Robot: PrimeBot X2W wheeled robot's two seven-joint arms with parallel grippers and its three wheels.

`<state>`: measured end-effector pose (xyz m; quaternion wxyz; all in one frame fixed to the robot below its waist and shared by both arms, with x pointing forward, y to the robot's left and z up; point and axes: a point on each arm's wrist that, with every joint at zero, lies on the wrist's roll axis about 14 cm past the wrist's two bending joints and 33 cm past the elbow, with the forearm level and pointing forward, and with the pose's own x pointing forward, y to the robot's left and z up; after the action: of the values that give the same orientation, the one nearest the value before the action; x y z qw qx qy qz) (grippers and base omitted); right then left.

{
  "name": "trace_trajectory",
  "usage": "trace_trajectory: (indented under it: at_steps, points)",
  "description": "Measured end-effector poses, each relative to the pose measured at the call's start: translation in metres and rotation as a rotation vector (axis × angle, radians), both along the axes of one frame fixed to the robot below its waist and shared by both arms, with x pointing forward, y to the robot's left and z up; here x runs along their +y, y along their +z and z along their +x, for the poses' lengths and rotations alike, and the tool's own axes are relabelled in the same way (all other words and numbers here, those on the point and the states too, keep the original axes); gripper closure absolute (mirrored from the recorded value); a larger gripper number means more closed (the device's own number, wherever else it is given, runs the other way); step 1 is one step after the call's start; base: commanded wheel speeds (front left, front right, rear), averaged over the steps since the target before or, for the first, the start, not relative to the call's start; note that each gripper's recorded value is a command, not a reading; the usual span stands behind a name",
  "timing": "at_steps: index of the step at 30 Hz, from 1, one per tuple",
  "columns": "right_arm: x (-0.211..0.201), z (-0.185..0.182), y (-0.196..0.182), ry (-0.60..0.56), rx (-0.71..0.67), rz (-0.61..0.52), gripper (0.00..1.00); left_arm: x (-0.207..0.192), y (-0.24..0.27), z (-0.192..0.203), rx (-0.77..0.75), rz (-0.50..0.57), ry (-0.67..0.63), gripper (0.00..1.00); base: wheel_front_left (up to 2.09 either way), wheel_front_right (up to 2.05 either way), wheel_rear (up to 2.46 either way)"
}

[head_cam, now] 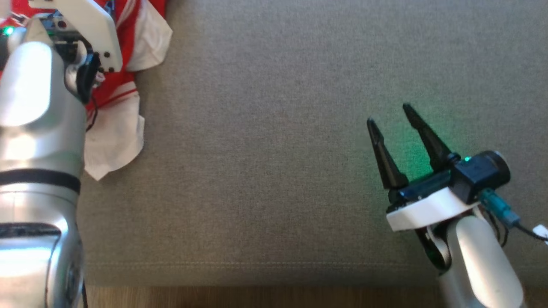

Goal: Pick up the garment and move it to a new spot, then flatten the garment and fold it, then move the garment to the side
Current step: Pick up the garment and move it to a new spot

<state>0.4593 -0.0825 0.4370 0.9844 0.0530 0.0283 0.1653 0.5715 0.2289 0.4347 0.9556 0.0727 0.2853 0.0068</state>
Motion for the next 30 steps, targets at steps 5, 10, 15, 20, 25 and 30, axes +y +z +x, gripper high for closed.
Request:
trace_trajectory:
  at_steps: [5, 10, 15, 20, 25, 30]
  points:
    - [-0.009, 0.015, -0.007, -0.026, 0.000, -0.005, 0.00, 0.003, -0.042, 0.000, 0.146, 0.006, 0.014, 0.00, 0.00, 0.00, 0.00]
    - [-0.020, 0.017, -0.018, -0.056, 0.023, -0.014, 0.00, 0.001, -0.070, -0.005, 0.213, 0.019, -0.004, 0.00, 0.00, 0.00, 0.00]
    - [-0.024, 0.017, -0.018, -0.066, 0.023, -0.018, 0.00, -0.003, -0.069, -0.004, 0.184, 0.012, -0.038, 1.00, 0.00, 0.00, 0.00]
    - [-0.025, 0.016, -0.008, -0.069, 0.007, -0.010, 0.00, -0.008, -0.035, 0.008, 0.006, -0.014, -0.058, 1.00, 0.00, 0.00, 0.00]
    - [-0.022, 0.010, 0.014, -0.063, -0.033, 0.002, 0.00, -0.012, 0.037, 0.020, -0.294, -0.030, -0.093, 1.00, 0.00, 0.00, 0.00]
    - [-0.022, 0.000, 0.035, -0.067, -0.068, 0.035, 0.00, -0.022, 0.089, 0.017, -0.439, -0.015, -0.145, 1.00, 0.00, 0.00, 0.00]
